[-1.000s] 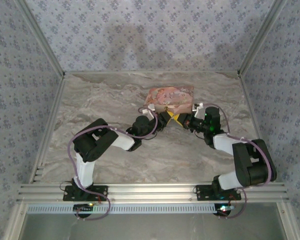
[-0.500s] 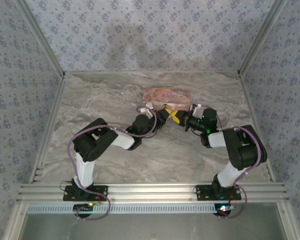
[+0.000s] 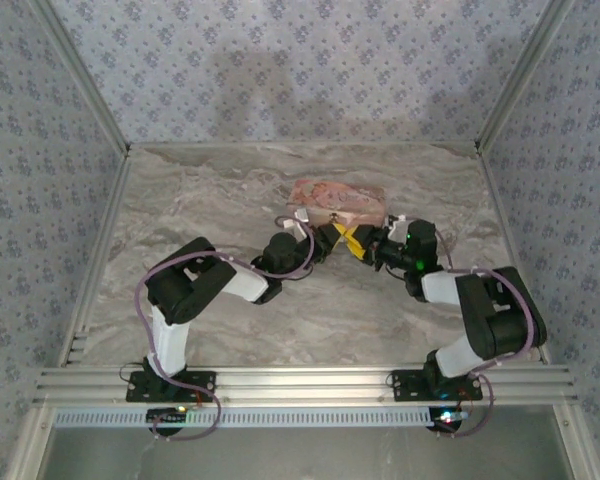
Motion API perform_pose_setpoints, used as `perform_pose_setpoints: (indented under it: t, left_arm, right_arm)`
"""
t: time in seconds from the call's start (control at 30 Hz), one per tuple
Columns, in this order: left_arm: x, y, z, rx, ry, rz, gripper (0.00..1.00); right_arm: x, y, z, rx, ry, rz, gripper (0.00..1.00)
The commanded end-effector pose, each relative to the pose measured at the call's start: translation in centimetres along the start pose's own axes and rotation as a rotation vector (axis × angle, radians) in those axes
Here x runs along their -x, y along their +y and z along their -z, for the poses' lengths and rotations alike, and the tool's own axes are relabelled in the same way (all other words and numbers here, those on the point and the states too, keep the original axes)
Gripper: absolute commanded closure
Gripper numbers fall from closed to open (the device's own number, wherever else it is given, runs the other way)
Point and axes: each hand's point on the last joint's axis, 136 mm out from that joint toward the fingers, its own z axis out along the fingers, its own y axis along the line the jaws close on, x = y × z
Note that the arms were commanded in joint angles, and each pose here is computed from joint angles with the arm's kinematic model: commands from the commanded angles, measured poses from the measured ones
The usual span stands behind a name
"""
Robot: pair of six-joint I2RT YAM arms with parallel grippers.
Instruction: Unlock the padlock with the key
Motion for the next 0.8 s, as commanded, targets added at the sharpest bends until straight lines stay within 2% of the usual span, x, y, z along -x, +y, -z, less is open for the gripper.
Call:
perform_pose_setpoints:
  t: [0.0,0.1,0.2,0.4,0.77]
  left_arm:
    - [-3.5,-8.2,1.3,-0.264,0.146,-0.048,1.00]
    - [-3.3,-7.8,1.2,-0.256,0.140,-0.047,1.00]
    - [-3.2,-7.4,1.1,-0.246,0.137,-0.042,1.00]
    - [-3.4,-7.2,0.9,-0.245,0.147,-0.037,1.00]
    - [-4.6,-7.5,0.3,-0.258,0.181,-0.024,1.00]
  right_arm:
    - [0.1,-2.5,1.6,-0.103,-0.054,0.041,0.59]
    - [-0.5,-2.4,2.8,-0.121,-0.061,0.076,0.55]
    - [-0.8,-1.6,3.7,-0.112,-0.068,0.104,0.56]
    - [-1.3,-0.3,4.5,-0.088,-0.075,0.120,0.68]
    - [-1.1,1.2,3.2,-0.050,-0.070,0.125,0.90]
